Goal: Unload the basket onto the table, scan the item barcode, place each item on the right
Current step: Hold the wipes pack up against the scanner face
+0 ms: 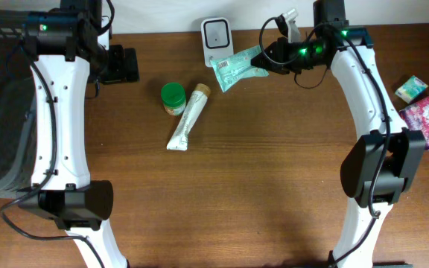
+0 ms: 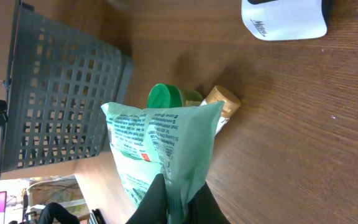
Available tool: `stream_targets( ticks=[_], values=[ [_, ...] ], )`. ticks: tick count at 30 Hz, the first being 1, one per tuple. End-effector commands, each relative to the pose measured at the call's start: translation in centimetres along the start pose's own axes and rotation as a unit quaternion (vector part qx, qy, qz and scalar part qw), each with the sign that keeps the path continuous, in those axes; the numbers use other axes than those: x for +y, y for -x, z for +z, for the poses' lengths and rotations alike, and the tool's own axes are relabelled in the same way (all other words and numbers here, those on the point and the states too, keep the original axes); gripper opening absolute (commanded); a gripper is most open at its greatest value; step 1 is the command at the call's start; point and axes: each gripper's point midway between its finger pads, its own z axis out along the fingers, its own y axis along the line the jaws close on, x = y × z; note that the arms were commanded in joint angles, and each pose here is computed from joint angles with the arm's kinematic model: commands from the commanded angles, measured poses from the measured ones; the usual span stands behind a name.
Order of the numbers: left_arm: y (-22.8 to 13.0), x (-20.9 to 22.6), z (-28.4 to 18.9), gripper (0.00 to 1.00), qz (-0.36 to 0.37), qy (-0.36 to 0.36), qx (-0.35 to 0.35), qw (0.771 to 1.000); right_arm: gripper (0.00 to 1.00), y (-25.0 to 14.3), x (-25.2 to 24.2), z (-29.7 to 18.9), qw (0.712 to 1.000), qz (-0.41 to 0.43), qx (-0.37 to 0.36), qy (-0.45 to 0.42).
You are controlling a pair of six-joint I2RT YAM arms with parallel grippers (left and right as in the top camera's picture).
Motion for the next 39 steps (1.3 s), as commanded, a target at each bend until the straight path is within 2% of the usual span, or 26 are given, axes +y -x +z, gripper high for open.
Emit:
stream_targets(
  ticks=[1,26,32,33,39],
  values=[
    [-0.1,0.0,0.2,0.99,-0.003,0.002,0.003,1.0,0.04,1.0,2.1,-1.8,0.999,-0.024,-0.022,0.009],
    [-0.1,0.0,0.2,0.99,-0.003,0.002,0.002,1.0,0.04,0.3,3.6,0.0,0.999,-0.05,-0.006,0.021],
    [0.0,0.1,0.2,0.99,-0.005,0.003,0.002,1.0,0.04,1.9,4.2,-0.1,0.983,-0.18,-0.037,0.029],
    [-0.1,0.1,0.2,0.99,-0.005,0.003,0.003,1.0,0.04,2.4,5.2,-0.2,0.976,-0.206,-0.047,0.052],
    [-0.1,0.0,0.2,0.99,-0.003,0.002,0.003,1.0,0.04,2.8,6.4,-0.4,0.969,-0.227,-0.057,0.081]
  ],
)
